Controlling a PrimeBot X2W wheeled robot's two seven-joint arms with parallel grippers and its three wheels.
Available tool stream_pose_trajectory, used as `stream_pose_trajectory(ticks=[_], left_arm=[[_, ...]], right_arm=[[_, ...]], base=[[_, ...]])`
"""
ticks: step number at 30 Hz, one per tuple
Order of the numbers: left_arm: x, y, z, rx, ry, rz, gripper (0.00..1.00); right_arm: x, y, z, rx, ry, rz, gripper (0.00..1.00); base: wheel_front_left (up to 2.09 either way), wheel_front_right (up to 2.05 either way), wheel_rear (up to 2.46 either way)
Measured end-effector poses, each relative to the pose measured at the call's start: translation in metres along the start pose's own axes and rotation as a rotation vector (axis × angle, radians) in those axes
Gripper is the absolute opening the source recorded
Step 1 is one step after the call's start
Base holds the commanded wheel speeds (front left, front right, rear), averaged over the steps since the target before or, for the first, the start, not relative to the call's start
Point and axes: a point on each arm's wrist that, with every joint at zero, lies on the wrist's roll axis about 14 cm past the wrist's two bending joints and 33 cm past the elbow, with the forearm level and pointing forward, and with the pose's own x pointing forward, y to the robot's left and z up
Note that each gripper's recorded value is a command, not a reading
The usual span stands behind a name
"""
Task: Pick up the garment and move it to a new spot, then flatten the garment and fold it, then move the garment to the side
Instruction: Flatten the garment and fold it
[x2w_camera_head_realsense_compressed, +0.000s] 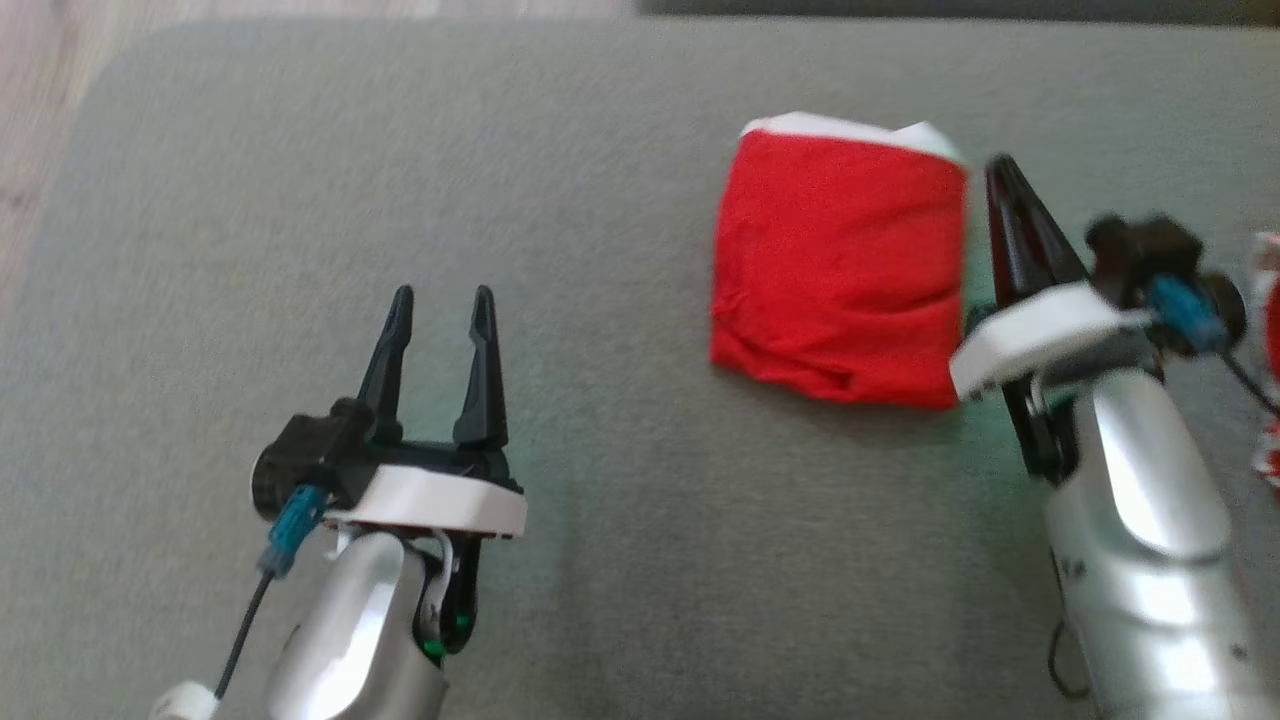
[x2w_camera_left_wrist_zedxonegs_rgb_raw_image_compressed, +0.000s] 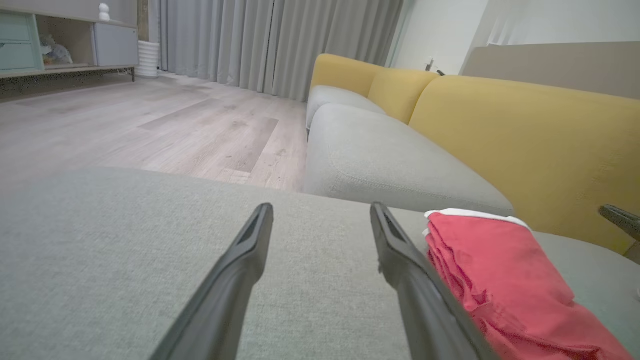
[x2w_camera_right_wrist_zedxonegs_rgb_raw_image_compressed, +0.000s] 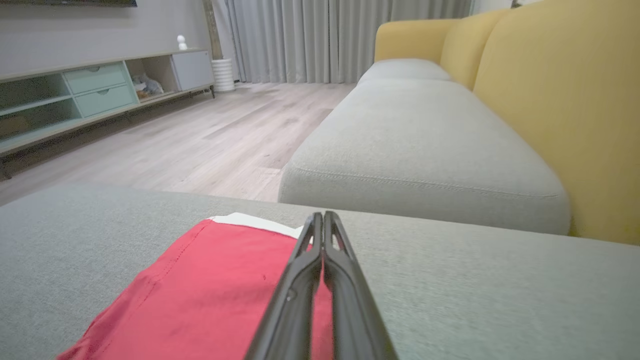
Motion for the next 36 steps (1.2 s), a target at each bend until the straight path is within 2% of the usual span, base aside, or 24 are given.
stream_pose_trajectory(ticks=[6, 11, 18, 25, 31, 36], left_arm=[[0.007, 0.023, -0.012, -0.002, 0.035, 0.058, 1.00], [0.005, 0.032, -0.022, 0.005, 0.065, 0.087, 1.00], [0.007, 0.033, -0.016, 0.007, 0.048, 0.092, 1.00], [0.008, 0.025, -0.007, 0.003, 0.026, 0.070, 1.00], [0.007, 0.025, -0.007, -0.004, 0.024, 0.073, 1.00], [0.006, 0.025, -0.002, -0.004, 0.013, 0.076, 1.00]], right_arm=[[0.046, 0.020, -0.041, -0.020, 0.127, 0.069, 0.00], [0.054, 0.033, -0.089, -0.034, 0.268, 0.115, 0.00], [0.064, 0.043, -0.070, -0.064, 0.183, 0.157, 0.00], [0.060, 0.077, -0.046, -0.050, 0.123, 0.260, 0.00], [0.044, 0.090, -0.089, -0.117, 0.326, 0.324, 0.00], [0.043, 0.093, -0.084, -0.114, 0.333, 0.335, 0.00]], base=[[0.00, 0.00, 0.00], [0.00, 0.00, 0.00], [0.00, 0.00, 0.00], [0.00, 0.00, 0.00], [0.00, 0.00, 0.00], [0.00, 0.00, 0.00]])
